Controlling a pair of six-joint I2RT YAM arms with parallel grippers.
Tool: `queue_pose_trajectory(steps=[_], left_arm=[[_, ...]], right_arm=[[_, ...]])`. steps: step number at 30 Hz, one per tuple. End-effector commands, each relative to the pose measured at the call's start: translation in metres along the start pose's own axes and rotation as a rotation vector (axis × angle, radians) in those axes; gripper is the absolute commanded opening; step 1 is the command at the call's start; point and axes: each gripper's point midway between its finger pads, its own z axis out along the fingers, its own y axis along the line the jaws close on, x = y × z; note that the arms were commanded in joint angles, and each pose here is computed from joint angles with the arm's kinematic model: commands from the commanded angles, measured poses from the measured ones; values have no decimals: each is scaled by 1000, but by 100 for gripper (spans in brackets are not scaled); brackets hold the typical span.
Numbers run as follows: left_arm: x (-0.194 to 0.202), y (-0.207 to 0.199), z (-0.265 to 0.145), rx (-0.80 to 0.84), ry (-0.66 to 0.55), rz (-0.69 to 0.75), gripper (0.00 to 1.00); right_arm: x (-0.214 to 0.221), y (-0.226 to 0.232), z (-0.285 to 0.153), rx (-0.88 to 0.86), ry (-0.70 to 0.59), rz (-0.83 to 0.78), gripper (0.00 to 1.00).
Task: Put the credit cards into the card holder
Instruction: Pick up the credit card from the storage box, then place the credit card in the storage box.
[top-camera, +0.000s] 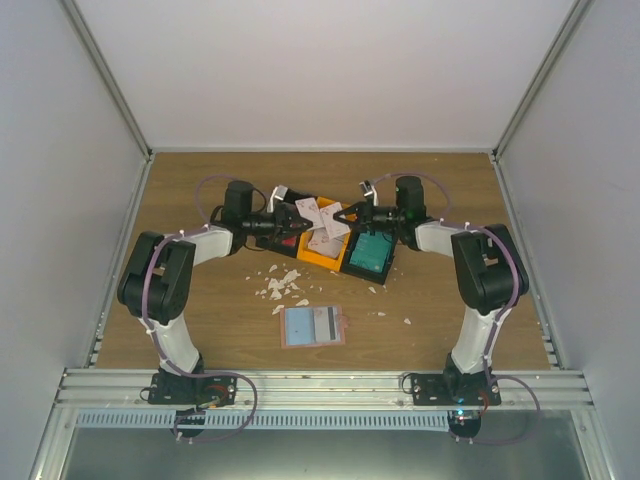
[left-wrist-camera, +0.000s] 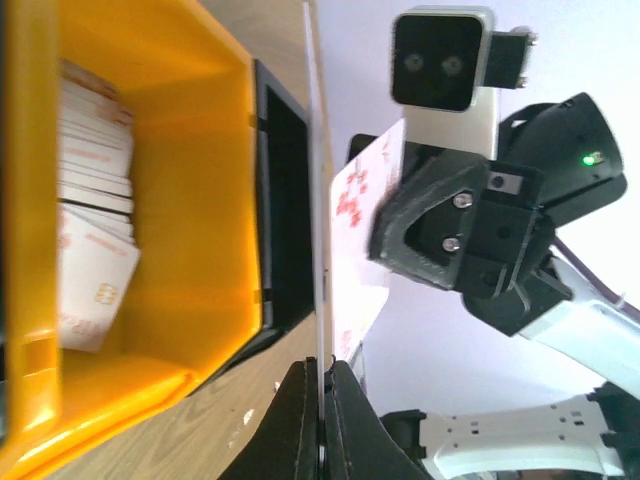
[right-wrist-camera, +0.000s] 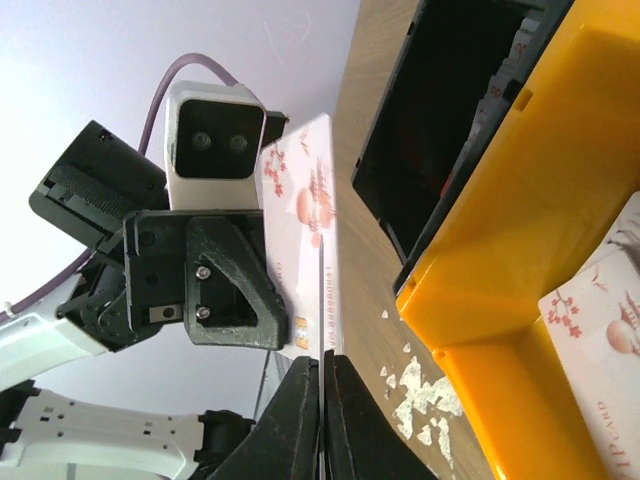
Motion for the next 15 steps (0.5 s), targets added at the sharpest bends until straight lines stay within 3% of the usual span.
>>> queue_pose_trajectory(steps=[1,15], left_arm=[[-9,10,-11,-89,-63,45,0],[-8,-8,-58,-318,-242,159,0]], right_arm=[[-12,-7,0,48,-12,-38,2],[0,-37,35,470,96,-288,5]])
